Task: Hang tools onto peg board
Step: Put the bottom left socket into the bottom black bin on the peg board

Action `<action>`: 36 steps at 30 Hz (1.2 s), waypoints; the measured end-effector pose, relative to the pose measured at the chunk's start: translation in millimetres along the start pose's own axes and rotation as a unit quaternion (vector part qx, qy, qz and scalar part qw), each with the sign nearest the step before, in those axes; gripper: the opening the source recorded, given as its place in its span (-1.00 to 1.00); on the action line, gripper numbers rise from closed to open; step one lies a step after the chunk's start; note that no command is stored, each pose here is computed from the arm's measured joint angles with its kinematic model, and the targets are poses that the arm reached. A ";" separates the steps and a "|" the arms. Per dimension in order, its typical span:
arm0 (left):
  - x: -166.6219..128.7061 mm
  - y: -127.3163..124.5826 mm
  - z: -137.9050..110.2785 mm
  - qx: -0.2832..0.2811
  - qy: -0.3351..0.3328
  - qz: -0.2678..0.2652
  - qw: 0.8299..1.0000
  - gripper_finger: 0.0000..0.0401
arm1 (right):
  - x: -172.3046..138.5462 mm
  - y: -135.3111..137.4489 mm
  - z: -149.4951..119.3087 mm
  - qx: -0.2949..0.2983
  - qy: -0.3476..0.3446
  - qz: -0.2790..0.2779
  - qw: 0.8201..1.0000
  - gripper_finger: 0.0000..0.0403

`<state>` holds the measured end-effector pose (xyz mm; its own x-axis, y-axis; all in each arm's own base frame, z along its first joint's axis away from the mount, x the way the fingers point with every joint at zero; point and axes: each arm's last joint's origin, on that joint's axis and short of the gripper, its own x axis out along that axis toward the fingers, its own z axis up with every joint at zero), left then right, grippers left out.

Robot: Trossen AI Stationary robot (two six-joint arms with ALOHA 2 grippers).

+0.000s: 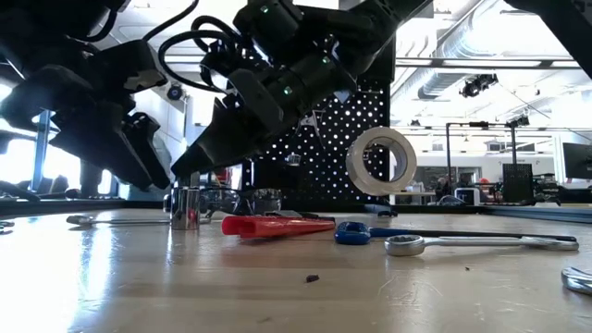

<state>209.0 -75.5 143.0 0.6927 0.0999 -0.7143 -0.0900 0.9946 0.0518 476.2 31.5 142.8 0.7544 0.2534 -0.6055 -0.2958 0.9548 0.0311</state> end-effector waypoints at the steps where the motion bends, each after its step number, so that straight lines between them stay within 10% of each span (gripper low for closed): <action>1: 0.0 0.0 0.1 0.002 -0.001 0.001 1.000 0.15 | 1.2 -0.1 -1.0 0.002 0.000 0.000 1.000 -0.12; 36: 0.0 0.7 -1.4 0.011 0.006 0.006 1.000 0.15 | 1.6 -1.3 -4.0 0.014 0.012 0.002 1.000 -0.60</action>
<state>207.9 -74.8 142.0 0.6827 0.1117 -0.7221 -0.0830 0.9937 0.0752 475.4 30.1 138.6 0.7395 0.2536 -0.6236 -0.2813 0.9580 0.0560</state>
